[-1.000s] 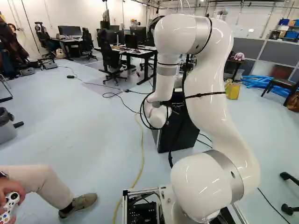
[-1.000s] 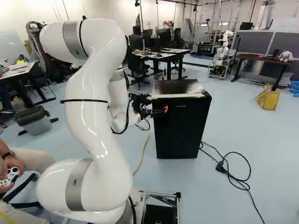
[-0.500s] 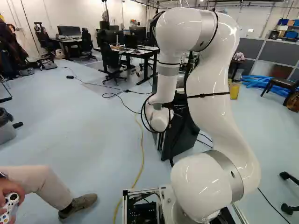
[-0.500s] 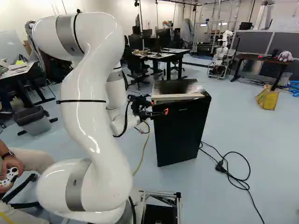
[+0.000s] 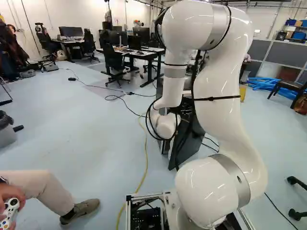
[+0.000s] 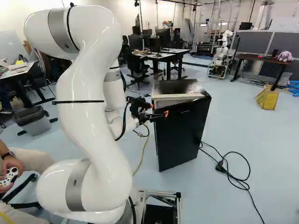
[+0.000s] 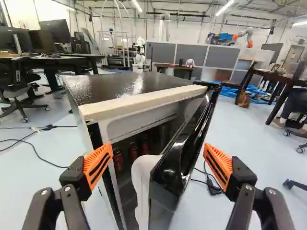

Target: Grab a drink from the fridge

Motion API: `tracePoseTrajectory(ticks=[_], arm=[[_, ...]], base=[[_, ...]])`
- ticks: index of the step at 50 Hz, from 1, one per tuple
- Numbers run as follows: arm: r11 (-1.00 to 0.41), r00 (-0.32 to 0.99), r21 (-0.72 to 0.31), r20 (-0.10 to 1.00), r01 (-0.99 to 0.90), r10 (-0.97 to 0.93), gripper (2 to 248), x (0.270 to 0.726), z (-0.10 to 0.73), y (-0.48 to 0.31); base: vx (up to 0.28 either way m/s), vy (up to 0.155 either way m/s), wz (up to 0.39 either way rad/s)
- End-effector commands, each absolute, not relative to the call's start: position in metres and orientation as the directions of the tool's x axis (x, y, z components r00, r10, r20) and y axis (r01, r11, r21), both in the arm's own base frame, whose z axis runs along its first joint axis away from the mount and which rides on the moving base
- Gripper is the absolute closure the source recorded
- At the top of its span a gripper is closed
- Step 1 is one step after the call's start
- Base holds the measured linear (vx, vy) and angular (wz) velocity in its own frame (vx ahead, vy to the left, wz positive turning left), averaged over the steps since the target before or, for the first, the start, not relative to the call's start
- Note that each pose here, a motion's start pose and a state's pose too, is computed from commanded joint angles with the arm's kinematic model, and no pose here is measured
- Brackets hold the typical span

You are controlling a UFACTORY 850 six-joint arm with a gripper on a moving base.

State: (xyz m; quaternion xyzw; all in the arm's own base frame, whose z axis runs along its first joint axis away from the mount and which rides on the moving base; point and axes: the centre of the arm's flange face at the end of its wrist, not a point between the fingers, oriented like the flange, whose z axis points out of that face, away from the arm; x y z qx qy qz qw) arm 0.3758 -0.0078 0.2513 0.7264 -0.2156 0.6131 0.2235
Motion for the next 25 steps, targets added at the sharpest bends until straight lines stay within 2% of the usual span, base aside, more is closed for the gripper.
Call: tracePoseTrajectory(ticks=[25], arm=[[-0.812, 0.186, 0.082, 0.982, -0.578, -0.033, 3, 0.344, 0.256, -0.010]], base=[[0.000, 0.000, 0.000]])
